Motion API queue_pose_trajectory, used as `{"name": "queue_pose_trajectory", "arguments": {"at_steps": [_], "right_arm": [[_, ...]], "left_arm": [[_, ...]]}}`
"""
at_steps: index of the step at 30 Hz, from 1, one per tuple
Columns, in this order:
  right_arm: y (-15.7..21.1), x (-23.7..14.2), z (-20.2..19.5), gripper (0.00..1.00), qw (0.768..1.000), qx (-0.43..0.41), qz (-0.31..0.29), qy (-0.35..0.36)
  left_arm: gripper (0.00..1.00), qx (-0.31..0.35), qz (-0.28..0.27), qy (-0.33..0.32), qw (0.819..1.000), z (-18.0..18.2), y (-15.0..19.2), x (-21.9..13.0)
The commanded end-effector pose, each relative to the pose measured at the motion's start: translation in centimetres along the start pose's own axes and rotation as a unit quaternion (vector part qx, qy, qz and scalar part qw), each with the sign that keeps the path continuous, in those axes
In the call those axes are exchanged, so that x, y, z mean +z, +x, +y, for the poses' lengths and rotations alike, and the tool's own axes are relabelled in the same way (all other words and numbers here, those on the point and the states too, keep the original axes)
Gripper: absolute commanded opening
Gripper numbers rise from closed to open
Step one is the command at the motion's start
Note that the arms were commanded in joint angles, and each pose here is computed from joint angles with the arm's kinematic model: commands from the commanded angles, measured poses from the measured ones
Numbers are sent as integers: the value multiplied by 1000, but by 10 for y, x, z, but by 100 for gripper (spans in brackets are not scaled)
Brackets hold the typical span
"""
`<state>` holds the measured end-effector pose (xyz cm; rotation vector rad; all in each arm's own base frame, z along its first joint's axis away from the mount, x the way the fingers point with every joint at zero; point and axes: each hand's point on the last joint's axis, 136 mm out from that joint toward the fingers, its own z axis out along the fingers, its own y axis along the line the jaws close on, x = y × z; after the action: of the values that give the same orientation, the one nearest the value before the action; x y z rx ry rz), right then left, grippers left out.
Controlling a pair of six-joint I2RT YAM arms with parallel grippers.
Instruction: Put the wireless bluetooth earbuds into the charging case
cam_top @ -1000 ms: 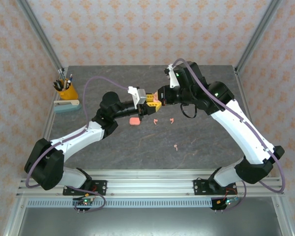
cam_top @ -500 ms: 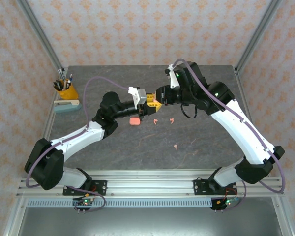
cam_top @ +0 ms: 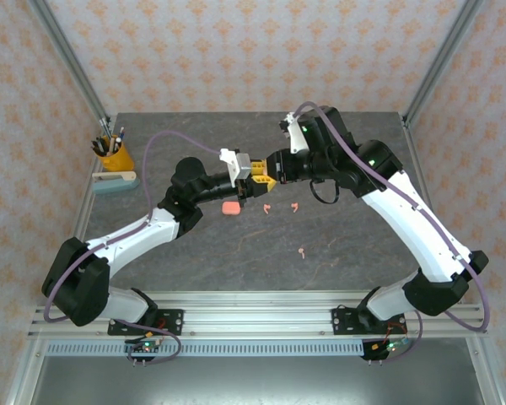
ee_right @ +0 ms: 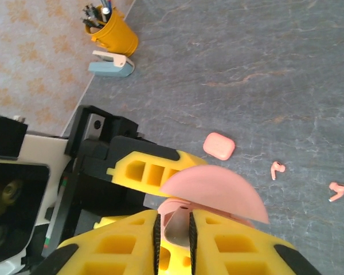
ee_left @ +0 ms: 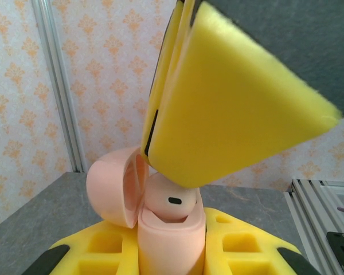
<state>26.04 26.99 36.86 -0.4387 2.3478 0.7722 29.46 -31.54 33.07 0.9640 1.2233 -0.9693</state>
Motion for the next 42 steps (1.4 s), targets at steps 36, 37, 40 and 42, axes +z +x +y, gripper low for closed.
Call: {"name": "queue_pose_trajectory", "arguments": {"at_steps": [36,37,40,42], "right_arm": [[-59,-72,-93,40,971,147,-168,88],[-59,-71,-94,40,971,148,-167,89],[-59,-70,-95,41,971,149,-163,90],[-59,-68,-96,41,971,150,-162,90]], "left_arm": [[0,295,-91,0,951,-9,-111,1],[0,296,-91,3,951,-9,-111,2],[0,299,-91,4,950,-7,-110,4],[0,299,-91,4,950,-7,-110,4]]}}
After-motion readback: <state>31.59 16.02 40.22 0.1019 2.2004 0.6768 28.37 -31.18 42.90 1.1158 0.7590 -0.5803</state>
